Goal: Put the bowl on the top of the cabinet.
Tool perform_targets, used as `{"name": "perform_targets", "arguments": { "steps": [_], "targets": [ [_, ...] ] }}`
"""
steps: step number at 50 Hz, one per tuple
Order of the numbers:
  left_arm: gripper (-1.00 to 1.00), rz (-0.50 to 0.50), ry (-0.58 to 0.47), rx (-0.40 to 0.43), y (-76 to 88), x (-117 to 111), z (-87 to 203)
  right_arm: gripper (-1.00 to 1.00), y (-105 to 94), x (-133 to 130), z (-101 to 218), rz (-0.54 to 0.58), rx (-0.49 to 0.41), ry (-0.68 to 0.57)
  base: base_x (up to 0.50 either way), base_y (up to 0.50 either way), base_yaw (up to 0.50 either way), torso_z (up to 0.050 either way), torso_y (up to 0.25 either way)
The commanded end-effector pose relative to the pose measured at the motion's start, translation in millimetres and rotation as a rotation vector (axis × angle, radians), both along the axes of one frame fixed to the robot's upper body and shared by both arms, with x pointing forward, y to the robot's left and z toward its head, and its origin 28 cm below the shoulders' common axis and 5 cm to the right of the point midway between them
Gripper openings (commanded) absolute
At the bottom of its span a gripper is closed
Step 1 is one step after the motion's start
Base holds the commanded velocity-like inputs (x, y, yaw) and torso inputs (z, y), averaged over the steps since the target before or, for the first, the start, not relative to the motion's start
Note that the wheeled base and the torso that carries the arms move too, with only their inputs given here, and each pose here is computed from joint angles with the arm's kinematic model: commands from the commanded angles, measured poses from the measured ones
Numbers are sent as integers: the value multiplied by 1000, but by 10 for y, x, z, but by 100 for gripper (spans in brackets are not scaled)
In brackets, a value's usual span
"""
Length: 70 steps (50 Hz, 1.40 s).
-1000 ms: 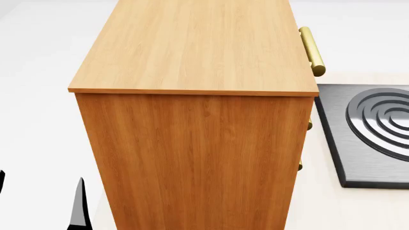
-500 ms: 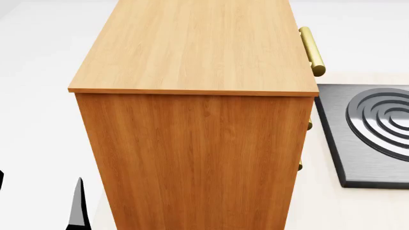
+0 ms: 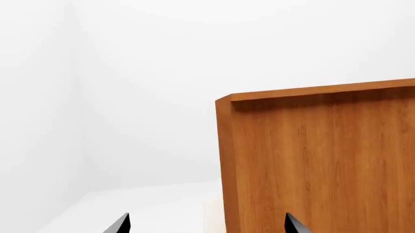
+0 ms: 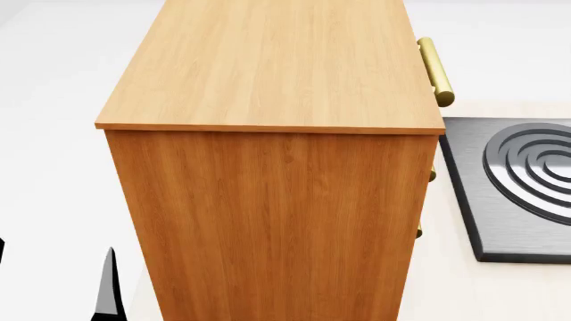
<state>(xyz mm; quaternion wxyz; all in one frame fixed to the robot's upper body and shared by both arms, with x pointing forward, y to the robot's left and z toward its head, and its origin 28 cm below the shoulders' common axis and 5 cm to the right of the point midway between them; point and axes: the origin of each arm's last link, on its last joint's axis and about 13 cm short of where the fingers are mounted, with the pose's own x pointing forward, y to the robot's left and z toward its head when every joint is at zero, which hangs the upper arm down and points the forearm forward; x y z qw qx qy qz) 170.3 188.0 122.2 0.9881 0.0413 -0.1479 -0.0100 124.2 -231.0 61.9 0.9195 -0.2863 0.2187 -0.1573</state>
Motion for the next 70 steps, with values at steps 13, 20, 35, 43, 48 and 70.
{"name": "perform_targets", "arguments": {
  "steps": [13,20,35,43,48,70],
  "targets": [
    [100,1,0,-2,5,-5,-7,-100,55,24,189,17,2,-22,0,0,0,0,0],
    [100,4,-1,-1,12,-18,3,-100,123,115,436,13,9,-34,0,0,0,0,0],
    [100,6,0,-2,18,-16,0,-100,298,288,1118,56,23,-45,0,0,0,0,1],
    [100,4,-1,-2,18,-22,6,-100,329,383,1417,76,34,-32,0,0,0,0,0],
    [100,3,-2,-1,11,-25,8,-100,364,476,1578,87,53,-35,0,0,0,0,0],
    [100,0,0,1,5,-25,-3,-100,489,701,2116,118,39,-85,0,0,0,0,0]
  ]
}}
